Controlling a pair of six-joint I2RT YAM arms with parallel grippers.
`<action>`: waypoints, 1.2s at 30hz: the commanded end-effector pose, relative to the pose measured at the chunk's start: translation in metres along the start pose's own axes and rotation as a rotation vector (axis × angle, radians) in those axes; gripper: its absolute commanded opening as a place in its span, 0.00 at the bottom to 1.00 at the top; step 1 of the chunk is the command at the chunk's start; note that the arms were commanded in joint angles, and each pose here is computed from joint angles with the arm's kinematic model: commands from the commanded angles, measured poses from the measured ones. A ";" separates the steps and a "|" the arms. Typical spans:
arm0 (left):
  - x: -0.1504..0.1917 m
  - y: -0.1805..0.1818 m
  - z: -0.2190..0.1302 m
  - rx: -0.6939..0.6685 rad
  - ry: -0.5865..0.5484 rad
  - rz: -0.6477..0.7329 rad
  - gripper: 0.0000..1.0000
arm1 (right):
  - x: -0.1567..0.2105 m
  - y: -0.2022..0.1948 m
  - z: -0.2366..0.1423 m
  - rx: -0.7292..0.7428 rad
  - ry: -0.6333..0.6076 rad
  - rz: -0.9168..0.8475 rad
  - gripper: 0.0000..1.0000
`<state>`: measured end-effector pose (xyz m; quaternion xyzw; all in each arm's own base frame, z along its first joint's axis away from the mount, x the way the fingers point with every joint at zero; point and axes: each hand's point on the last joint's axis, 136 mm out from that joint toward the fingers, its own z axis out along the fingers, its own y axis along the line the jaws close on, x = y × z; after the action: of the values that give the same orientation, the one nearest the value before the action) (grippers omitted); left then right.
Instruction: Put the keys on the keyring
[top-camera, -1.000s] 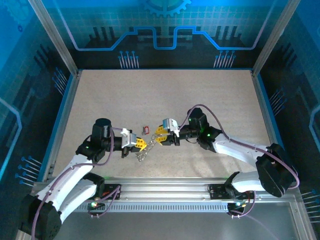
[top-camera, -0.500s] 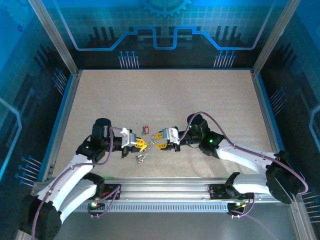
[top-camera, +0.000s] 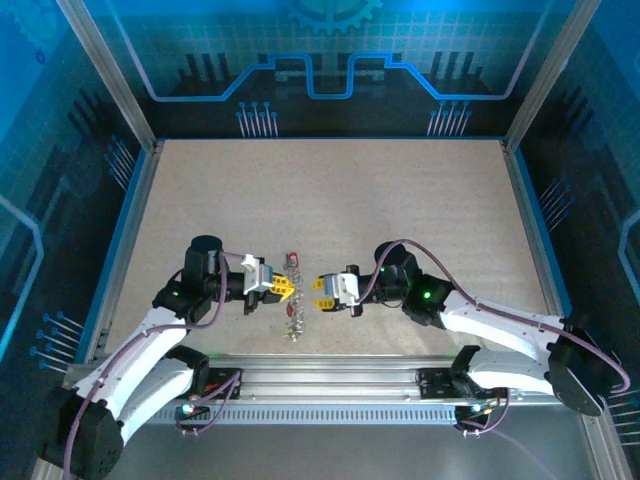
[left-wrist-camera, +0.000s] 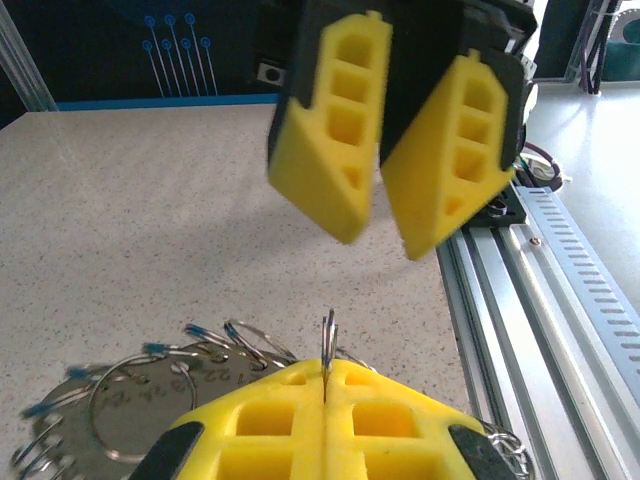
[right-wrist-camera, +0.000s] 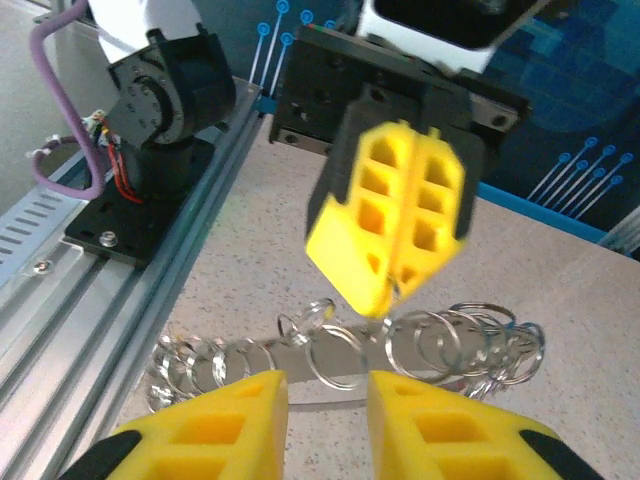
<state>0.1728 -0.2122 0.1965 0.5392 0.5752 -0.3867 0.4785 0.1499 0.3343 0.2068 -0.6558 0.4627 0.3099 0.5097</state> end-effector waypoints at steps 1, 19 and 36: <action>-0.019 -0.004 0.000 0.035 -0.051 0.055 0.00 | -0.011 -0.002 0.002 0.016 -0.008 -0.057 0.28; -0.019 -0.005 0.000 0.042 -0.052 0.073 0.00 | -0.014 -0.018 0.024 0.020 -0.024 -0.021 0.27; -0.019 -0.007 0.000 0.041 -0.056 0.082 0.00 | -0.002 -0.020 0.038 0.025 0.021 -0.001 0.02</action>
<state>0.1728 -0.2127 0.1965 0.5391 0.5752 -0.3871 0.4782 0.1684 0.3655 0.1930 -0.6540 0.4826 0.3026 0.4978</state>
